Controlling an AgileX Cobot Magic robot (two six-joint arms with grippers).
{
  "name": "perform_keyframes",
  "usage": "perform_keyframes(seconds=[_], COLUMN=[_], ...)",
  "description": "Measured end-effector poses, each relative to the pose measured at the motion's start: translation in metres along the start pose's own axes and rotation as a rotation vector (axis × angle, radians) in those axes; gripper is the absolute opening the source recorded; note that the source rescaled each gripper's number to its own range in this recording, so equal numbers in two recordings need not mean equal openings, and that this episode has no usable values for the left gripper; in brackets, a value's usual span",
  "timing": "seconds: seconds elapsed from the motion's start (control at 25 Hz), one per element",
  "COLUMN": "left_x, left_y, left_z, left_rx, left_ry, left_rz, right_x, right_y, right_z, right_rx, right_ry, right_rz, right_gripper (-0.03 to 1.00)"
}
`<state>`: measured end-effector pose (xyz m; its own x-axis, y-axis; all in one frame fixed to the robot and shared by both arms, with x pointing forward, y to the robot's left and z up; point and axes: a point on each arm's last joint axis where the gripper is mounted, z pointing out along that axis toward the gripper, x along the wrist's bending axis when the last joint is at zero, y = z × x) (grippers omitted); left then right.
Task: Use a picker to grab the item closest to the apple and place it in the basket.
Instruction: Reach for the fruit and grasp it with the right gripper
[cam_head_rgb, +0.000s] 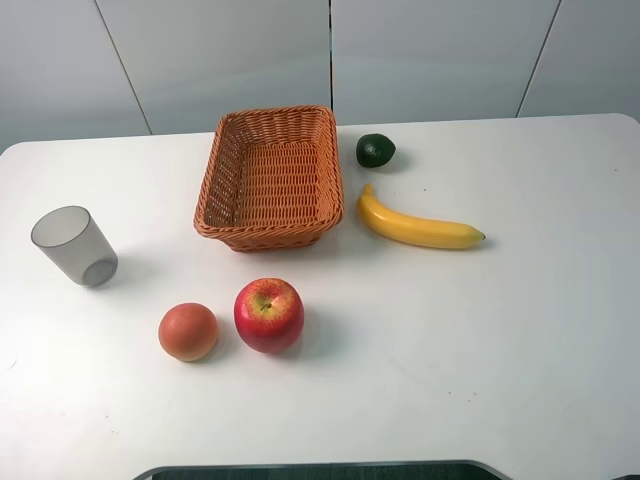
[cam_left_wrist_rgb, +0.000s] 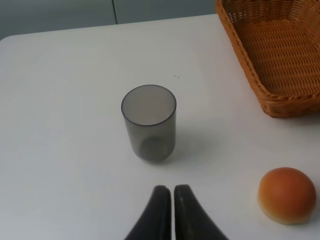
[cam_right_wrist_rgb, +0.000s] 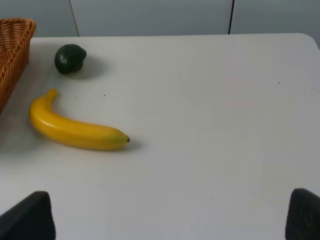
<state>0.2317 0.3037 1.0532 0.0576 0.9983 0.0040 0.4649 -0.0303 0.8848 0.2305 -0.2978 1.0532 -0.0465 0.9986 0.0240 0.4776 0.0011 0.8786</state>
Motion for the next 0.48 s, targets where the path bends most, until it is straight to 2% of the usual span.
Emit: perform_keyframes(seconds=[0.48], left_x=[0.0000], left_y=[0.0000], left_z=[0.0000], left_rx=[0.000], left_ry=[0.000], left_rz=[0.000], right_x=[0.0000], right_y=[0.0000], right_z=[0.0000], right_rx=[0.000], right_ry=[0.000], right_rz=[0.000], right_gripper=[1.00])
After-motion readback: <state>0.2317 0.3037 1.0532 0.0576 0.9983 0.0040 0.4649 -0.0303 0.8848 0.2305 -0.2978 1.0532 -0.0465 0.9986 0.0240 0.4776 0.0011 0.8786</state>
